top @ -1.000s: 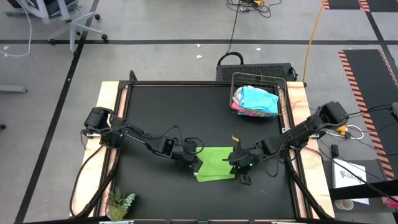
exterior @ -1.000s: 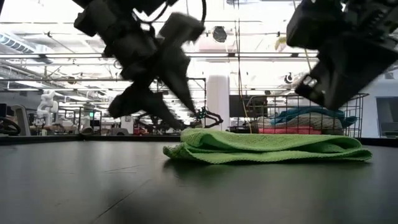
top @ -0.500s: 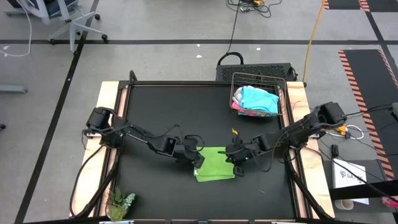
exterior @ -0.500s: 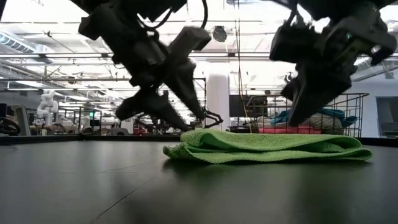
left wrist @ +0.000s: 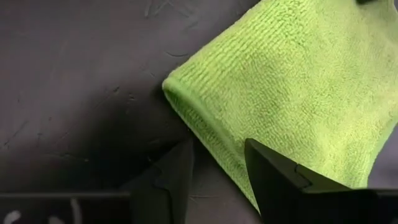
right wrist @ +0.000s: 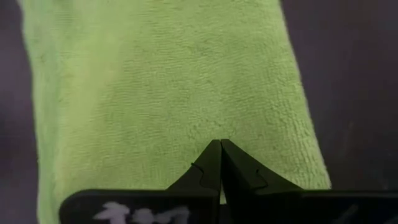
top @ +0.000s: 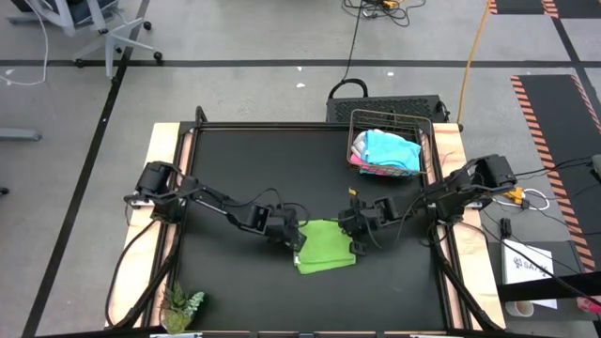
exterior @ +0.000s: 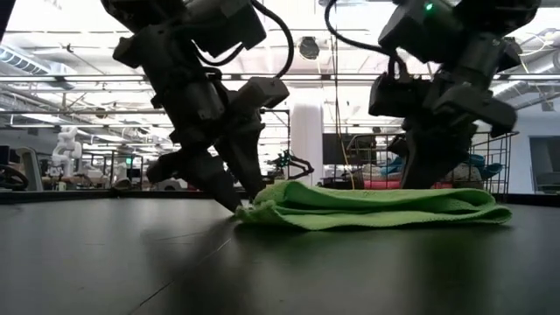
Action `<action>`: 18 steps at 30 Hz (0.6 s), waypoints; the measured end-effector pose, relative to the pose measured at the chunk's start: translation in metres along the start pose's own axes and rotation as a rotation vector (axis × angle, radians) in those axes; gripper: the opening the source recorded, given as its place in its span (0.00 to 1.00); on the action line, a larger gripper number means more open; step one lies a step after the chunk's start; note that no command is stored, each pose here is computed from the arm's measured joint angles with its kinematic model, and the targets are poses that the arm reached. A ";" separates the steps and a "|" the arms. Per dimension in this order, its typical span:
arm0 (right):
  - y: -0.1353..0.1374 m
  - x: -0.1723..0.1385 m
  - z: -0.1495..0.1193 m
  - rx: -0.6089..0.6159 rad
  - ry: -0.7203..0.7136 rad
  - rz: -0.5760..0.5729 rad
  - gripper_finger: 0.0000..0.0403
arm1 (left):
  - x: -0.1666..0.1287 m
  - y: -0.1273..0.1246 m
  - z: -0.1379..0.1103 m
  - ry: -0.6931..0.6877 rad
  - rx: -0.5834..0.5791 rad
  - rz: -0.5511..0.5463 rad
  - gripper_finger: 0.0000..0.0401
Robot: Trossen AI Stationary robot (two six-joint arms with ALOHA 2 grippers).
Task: Fold microfiber towels
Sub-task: Fold the green towel, then put the green folded towel into the gold wire basket
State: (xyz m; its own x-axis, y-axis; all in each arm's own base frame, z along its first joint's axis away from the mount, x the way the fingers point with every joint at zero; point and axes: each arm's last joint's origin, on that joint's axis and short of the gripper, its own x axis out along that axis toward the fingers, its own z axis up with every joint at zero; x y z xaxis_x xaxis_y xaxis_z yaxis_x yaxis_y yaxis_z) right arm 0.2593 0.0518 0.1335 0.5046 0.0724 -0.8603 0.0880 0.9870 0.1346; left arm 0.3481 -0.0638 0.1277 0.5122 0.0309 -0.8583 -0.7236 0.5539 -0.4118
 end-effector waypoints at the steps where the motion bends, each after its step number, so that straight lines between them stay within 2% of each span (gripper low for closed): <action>1: -0.003 0.000 0.001 0.001 -0.002 -0.005 0.00 | 0.000 0.001 0.003 0.006 -0.001 -0.002 0.38; 7: -0.012 0.000 0.004 0.027 -0.006 -0.018 0.00 | 0.001 0.009 0.018 -0.014 0.019 0.010 0.38; 10: -0.009 -0.005 0.006 0.028 -0.028 0.018 0.00 | -0.003 0.010 0.023 -0.030 0.012 0.006 0.38; 18: -0.001 -0.037 0.013 0.069 -0.145 0.042 0.00 | -0.035 0.000 0.022 -0.074 0.002 -0.036 0.38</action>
State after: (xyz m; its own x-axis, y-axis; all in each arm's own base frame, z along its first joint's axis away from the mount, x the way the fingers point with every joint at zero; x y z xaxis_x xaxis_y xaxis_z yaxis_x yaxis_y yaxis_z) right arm 0.2517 0.0465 0.1716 0.6272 0.0870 -0.7740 0.1208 0.9708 0.2070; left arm 0.3400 -0.0465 0.1642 0.5705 0.0722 -0.8181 -0.7034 0.5573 -0.4413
